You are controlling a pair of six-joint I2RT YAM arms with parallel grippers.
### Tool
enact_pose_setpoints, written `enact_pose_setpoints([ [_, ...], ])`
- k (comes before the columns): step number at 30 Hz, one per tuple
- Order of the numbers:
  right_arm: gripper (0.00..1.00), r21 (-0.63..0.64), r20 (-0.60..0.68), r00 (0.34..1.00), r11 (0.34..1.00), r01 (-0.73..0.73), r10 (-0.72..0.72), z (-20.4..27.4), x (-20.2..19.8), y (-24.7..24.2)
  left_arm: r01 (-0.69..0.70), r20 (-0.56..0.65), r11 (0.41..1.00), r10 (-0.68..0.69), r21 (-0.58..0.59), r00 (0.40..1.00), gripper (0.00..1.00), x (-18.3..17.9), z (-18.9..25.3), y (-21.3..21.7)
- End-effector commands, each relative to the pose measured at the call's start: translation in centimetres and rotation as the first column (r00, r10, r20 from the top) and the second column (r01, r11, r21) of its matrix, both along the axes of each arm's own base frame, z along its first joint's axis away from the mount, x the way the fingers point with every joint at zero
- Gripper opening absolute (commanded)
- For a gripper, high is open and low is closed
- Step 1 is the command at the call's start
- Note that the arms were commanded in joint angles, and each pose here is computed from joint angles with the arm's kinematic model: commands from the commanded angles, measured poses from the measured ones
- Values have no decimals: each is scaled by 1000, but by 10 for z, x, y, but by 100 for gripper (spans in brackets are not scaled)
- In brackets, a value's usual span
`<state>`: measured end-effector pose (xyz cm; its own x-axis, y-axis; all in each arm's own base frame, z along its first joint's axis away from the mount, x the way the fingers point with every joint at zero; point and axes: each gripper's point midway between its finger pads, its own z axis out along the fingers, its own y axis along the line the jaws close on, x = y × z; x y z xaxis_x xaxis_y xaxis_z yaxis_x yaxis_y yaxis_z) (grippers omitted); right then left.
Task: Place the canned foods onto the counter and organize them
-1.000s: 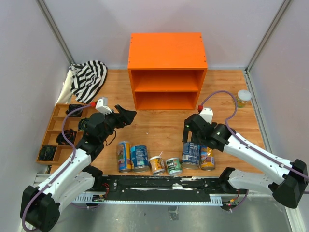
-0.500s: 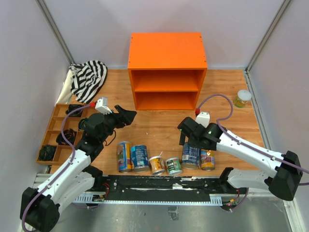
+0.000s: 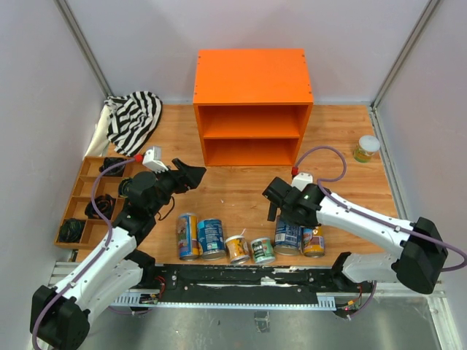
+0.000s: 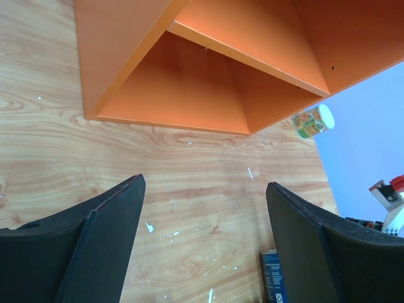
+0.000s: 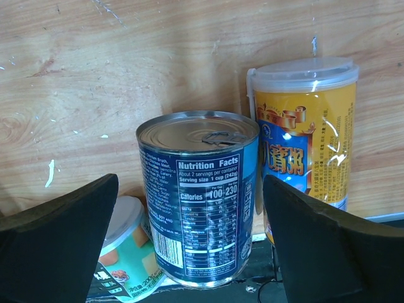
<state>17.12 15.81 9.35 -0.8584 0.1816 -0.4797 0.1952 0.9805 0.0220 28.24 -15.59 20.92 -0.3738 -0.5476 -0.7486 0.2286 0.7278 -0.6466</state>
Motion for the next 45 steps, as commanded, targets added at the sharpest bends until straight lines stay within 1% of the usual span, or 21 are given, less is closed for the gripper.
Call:
enact_pose_setpoints([
  [1, 98, -13, -25, 1000, 1000, 9, -9, -7, -6, 1, 22, 14, 1000, -22, 3, 1000, 82, -4, 1, -3],
  [12, 98, -64, -83, 997, 998, -9, 4, -31, -7, 5, 25, 15, 1000, -25, 1, 1000, 82, -6, 0, -2],
  [24, 100, -91, -111, 993, 995, -44, 34, -53, -4, 8, 28, 18, 1000, -28, 0, 999, 83, -7, -3, -3],
  [27, 96, -78, -107, 993, 995, -64, 55, -57, -2, 11, 29, 17, 1000, -29, 2, 999, 82, -7, -4, -3],
  [32, 81, -37, -60, 992, 993, -115, 112, -59, 2, 16, 26, 18, 1000, -26, 3, 1000, 83, -7, -4, -2],
  [39, 49, 19, 55, 973, 974, -226, 225, -47, 14, 27, 24, 17, 1000, -24, 2, 1000, 82, -5, -5, -2],
  [43, 29, 45, 106, 952, 955, -292, 286, -37, 21, 38, 23, 18, 1000, -23, 2, 1000, 82, -5, -5, -2],
  [44, 25, 46, 116, 948, 952, -304, 297, -35, 22, 40, 22, 18, 1000, -22, 3, 1000, 82, -5, -5, -2],
  [45, 23, 44, 125, 944, 949, -313, 306, -33, 24, 41, 21, 17, 1000, -21, 5, 1000, 82, -5, -5, -2],
])
